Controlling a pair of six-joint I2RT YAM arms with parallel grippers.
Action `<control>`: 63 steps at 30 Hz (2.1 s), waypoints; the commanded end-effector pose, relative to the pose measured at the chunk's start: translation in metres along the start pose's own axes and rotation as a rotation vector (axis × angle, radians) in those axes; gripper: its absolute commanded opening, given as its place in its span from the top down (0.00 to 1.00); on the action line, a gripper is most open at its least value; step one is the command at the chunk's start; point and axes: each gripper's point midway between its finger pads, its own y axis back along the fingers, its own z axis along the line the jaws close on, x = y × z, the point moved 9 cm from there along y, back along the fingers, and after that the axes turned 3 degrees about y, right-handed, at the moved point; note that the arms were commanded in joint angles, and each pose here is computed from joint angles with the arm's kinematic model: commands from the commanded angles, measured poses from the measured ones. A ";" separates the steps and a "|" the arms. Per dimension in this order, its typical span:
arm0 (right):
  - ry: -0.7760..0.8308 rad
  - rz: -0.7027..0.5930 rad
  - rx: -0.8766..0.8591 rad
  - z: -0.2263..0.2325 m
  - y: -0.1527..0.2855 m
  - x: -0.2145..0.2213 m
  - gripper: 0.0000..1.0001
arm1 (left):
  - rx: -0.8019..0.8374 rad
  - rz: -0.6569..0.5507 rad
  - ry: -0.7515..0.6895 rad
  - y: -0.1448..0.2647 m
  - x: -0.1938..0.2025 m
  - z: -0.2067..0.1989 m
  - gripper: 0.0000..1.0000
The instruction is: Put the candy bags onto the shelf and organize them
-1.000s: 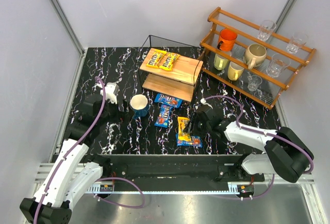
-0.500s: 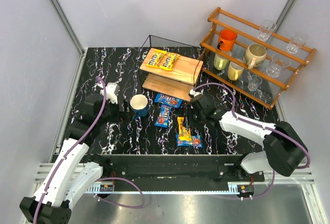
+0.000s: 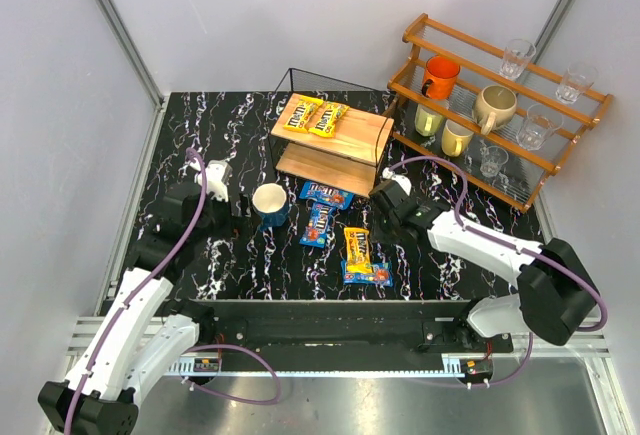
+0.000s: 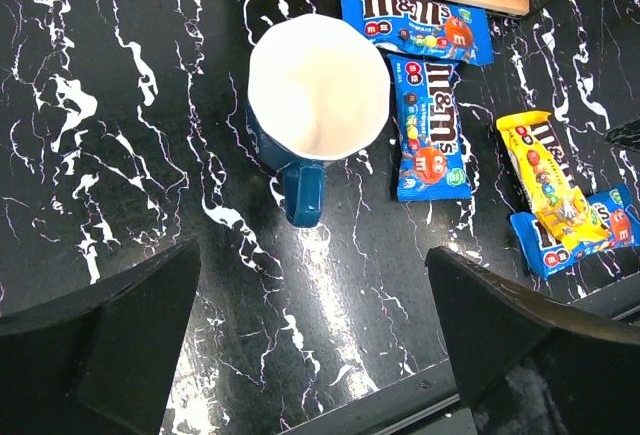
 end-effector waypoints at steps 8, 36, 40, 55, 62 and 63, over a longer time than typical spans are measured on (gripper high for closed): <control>-0.071 0.022 0.217 -0.009 -0.024 -0.002 1.00 | -0.003 -0.050 -0.004 0.002 -0.009 -0.002 0.01; 0.076 0.095 0.151 0.003 -0.084 0.000 1.00 | -0.007 -0.056 -0.006 0.003 -0.009 -0.003 0.01; 0.105 0.091 0.125 0.006 -0.090 -0.003 1.00 | -0.009 -0.052 -0.006 0.002 -0.008 -0.002 0.01; 0.158 0.129 -0.025 0.016 -0.097 0.003 1.00 | -0.009 -0.044 -0.007 0.001 -0.008 -0.002 0.01; 0.188 0.181 -0.109 0.017 -0.095 0.013 1.00 | -0.003 -0.044 -0.009 0.001 -0.008 -0.003 0.01; 0.192 0.182 -0.117 0.017 -0.094 0.014 1.00 | -0.004 -0.046 -0.009 0.001 -0.008 -0.003 0.01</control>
